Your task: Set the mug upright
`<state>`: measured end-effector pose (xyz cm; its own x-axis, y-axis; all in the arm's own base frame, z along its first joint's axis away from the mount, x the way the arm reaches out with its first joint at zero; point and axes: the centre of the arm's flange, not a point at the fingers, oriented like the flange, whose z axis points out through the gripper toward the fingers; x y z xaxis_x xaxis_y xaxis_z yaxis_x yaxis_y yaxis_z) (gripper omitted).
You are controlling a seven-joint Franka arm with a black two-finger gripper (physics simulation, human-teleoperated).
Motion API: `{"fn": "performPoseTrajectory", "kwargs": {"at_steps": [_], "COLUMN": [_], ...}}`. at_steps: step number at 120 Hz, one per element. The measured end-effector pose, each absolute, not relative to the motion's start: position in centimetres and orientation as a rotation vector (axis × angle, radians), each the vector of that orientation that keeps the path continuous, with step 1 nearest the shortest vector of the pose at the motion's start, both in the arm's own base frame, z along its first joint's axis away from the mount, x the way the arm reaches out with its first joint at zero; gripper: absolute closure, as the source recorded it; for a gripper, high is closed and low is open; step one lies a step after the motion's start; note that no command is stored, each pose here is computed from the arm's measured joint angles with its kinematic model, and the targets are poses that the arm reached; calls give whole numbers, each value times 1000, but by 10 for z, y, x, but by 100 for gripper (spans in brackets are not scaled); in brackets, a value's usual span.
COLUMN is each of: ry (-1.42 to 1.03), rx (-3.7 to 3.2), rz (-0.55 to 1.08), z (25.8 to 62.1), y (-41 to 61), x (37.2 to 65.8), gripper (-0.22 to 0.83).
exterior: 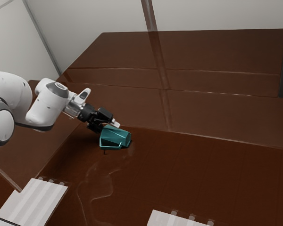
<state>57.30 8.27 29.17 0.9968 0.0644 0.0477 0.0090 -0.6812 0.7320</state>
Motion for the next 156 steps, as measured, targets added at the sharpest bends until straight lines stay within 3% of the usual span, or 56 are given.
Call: {"fn": "performPoseTrajectory", "kwargs": {"at_steps": [25,54,99,123,156], "ry": [5,-53,-145,-247,-425], "rx": [2320,2317,2358,2478,2689], "rz": [121,149,202,192,114], "z": [294,303,337,359,359], "y": [85,75,59,47,24], "x": [573,576,576,558,528], "gripper": [55,70,77,78,78]}}
